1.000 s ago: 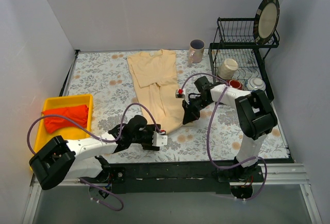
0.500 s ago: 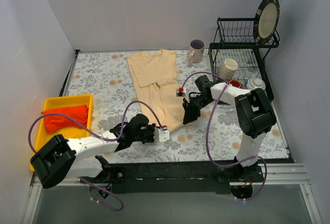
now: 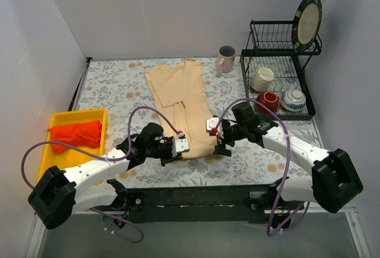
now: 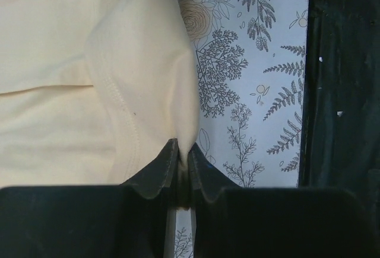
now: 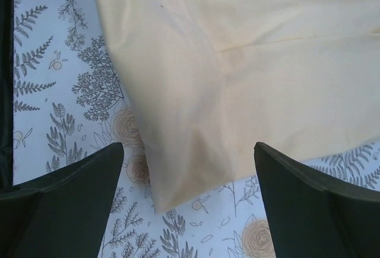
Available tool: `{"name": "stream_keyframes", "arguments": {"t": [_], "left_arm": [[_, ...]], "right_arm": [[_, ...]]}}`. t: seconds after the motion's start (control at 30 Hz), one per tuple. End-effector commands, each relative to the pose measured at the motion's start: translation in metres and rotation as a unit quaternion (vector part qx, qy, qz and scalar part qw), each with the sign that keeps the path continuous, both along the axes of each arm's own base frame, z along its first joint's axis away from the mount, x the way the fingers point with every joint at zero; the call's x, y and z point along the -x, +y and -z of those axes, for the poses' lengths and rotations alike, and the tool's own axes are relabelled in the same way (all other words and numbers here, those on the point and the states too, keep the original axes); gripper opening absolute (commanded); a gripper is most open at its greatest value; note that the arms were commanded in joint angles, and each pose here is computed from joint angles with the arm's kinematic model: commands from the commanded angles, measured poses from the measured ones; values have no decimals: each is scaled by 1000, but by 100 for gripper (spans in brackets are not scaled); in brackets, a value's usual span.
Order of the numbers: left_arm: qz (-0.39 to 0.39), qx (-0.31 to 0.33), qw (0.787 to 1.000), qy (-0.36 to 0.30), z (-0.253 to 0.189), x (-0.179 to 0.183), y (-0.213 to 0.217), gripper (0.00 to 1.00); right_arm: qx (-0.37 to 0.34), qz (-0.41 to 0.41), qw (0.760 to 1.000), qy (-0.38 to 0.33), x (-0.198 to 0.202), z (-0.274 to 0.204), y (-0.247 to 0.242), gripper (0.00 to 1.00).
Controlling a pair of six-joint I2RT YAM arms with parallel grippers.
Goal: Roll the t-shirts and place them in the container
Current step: Roll the T-shirt to the center of the board.
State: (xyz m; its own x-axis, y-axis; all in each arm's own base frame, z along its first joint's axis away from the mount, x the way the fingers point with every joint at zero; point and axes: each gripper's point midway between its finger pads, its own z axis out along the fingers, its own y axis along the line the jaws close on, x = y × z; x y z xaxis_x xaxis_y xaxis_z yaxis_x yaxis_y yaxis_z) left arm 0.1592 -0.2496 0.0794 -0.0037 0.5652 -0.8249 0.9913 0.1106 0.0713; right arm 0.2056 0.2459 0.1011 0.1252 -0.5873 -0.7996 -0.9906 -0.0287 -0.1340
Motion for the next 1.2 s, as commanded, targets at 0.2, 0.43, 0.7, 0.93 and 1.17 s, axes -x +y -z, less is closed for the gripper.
{"name": "stream_keyframes", "arguments": {"t": [0.2, 0.43, 0.7, 0.93, 1.17], "left_arm": [[-20, 27, 998, 60, 1, -2, 1, 0], [-27, 35, 997, 68, -2, -8, 6, 0], [-37, 27, 995, 88, 3, -11, 11, 0], [-48, 24, 994, 100, 7, -14, 20, 0], [-52, 21, 992, 109, 14, -10, 25, 0]], "right_arm": [[-2, -72, 994, -83, 24, 10, 19, 99], [8, -67, 990, -127, 11, 25, 23, 99], [-2, -78, 983, -168, 8, 43, 26, 96], [-16, -91, 974, -208, 9, 47, 30, 81], [-13, -98, 969, -225, 2, 51, 44, 60]]}}
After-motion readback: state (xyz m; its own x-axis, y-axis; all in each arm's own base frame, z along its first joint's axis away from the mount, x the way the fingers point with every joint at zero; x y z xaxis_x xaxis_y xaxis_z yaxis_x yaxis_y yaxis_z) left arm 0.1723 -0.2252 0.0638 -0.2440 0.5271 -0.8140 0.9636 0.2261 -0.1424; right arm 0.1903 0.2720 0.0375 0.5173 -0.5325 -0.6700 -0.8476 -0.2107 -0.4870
